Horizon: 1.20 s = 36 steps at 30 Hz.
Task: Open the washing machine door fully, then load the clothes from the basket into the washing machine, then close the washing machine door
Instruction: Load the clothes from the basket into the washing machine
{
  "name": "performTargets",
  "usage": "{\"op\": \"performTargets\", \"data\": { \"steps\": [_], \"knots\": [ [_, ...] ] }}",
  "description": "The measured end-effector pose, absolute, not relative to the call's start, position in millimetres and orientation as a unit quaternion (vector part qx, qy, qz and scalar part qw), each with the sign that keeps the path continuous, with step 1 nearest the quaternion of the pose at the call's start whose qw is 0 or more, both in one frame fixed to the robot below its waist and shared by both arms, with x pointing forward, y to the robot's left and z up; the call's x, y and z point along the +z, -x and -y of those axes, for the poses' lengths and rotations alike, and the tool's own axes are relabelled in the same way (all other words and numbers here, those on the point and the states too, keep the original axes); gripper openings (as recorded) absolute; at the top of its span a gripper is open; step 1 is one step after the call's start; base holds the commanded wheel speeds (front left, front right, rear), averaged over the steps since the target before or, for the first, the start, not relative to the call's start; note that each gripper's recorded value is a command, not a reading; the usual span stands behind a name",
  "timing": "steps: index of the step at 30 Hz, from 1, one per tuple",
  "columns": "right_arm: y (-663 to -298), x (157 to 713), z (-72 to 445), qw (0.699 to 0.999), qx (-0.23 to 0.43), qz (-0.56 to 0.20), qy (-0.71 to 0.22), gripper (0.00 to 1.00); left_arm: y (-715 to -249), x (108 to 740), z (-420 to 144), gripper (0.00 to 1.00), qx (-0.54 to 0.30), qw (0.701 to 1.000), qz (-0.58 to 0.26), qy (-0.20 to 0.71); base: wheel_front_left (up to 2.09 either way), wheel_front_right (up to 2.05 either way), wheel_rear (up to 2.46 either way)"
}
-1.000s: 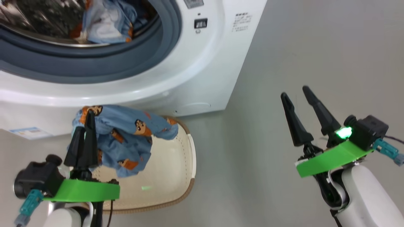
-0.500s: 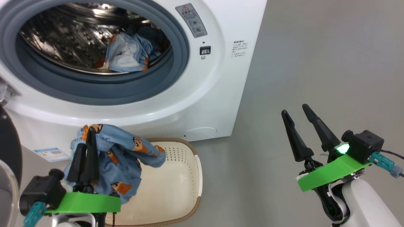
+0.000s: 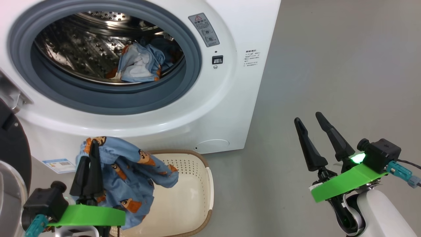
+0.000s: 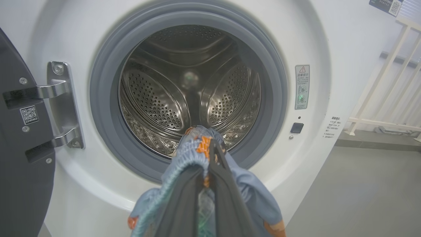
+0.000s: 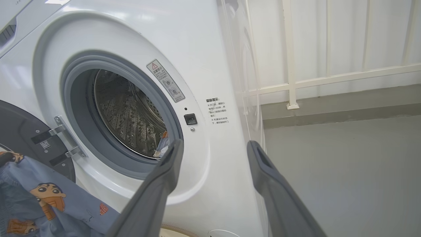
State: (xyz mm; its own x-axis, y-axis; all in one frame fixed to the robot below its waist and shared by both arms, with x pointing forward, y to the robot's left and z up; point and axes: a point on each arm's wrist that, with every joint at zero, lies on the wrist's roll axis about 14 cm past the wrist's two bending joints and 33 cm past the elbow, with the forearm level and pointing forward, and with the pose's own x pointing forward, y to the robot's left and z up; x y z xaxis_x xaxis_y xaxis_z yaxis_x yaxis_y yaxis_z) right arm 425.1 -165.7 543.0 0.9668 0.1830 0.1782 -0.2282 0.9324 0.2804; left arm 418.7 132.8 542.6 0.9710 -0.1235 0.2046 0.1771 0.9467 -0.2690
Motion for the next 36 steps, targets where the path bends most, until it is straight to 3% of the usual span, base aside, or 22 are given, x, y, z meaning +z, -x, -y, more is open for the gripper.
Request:
{"op": "performTargets", "data": {
  "steps": [23, 31, 36],
  "knots": [
    [-426.5, 535.8, 166.1, 0.981, 0.103, 0.065, -0.151, 1.00, -423.6, 534.7, -127.3, 0.00, -0.085, 0.982, 0.081, 0.146, 0.00, 0.00, 0.00],
    [-432.5, 520.8, 166.2, 0.982, 0.101, 0.047, -0.153, 1.00, -461.1, 570.9, -118.6, 0.00, -0.112, 0.974, 0.134, 0.141, 0.00, 0.00, 0.00],
    [-435.5, 511.3, 168.6, 0.983, 0.096, 0.036, -0.154, 1.00, -489.5, 556.4, -112.8, 0.00, -0.118, 0.976, 0.100, 0.151, 0.00, 0.00, 0.00]
  ]
}}
